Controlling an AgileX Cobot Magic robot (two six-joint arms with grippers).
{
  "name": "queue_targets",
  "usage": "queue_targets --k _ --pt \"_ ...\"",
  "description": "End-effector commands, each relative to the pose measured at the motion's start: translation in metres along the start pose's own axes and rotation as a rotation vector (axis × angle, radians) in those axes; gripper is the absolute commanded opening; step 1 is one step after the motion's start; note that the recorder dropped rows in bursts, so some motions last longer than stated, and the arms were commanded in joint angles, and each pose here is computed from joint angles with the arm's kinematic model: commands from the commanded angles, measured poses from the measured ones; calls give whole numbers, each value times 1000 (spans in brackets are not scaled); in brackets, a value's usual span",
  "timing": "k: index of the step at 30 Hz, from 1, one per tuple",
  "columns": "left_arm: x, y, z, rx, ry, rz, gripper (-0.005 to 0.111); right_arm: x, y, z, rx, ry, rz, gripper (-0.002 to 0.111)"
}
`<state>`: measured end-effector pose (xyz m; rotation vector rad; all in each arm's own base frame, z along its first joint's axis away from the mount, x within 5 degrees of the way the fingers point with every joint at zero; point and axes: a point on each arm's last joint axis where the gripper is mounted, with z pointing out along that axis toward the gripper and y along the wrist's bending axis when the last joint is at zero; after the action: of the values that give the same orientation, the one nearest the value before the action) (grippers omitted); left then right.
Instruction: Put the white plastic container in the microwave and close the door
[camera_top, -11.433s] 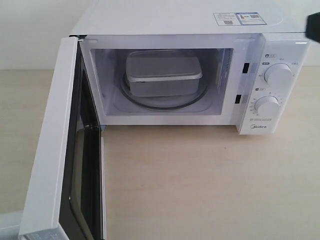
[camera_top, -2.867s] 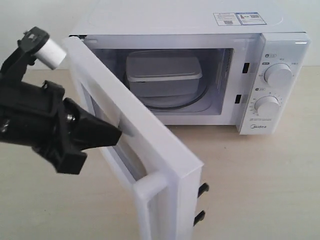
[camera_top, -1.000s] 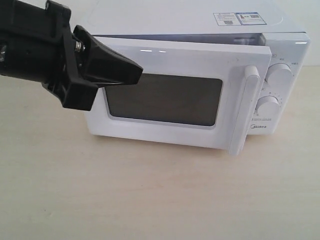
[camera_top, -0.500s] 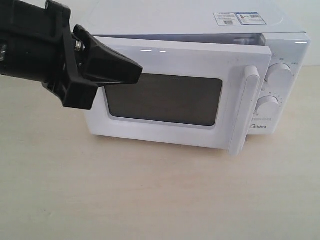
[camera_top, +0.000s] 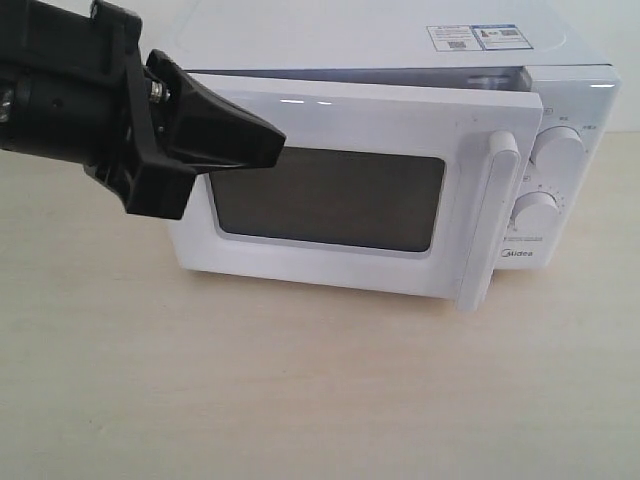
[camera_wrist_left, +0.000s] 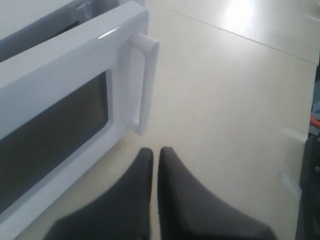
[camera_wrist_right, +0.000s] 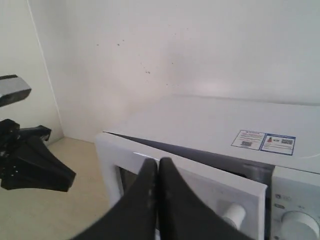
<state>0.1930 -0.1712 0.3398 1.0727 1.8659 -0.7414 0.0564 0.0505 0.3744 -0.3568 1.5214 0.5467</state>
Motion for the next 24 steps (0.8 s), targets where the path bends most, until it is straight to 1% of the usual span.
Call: queue_targets --k 1,4,6,8,10,12,15,20,24 --pt "-4 -3 -2 10 -15 -4 4 -22 2 10 -68 21 20 0" --pt "-4 -3 -2 8 -16 -4 4 -44 -2 23 -89 62 32 0" --pt "-3 -3 -2 16 -11 -4 4 -53 -9 34 -72 153 31 0" --pt "-3 -3 -2 18 -10 -4 4 -52 -20 45 -33 262 75 0" --pt "-4 -3 -2 13 -13 -4 4 -40 -33 55 6 349 122 0" --pt "-4 -2 -2 6 -17 -4 4 -26 -41 64 16 405 162 0" --pt "-4 -2 -2 2 -19 -4 4 -5 -50 72 19 436 232 0" --pt "-4 -2 -2 5 -17 -4 4 22 -57 91 -48 461 319 0" --pt "-4 -2 -2 5 -17 -4 4 39 -56 116 -93 524 324 0"
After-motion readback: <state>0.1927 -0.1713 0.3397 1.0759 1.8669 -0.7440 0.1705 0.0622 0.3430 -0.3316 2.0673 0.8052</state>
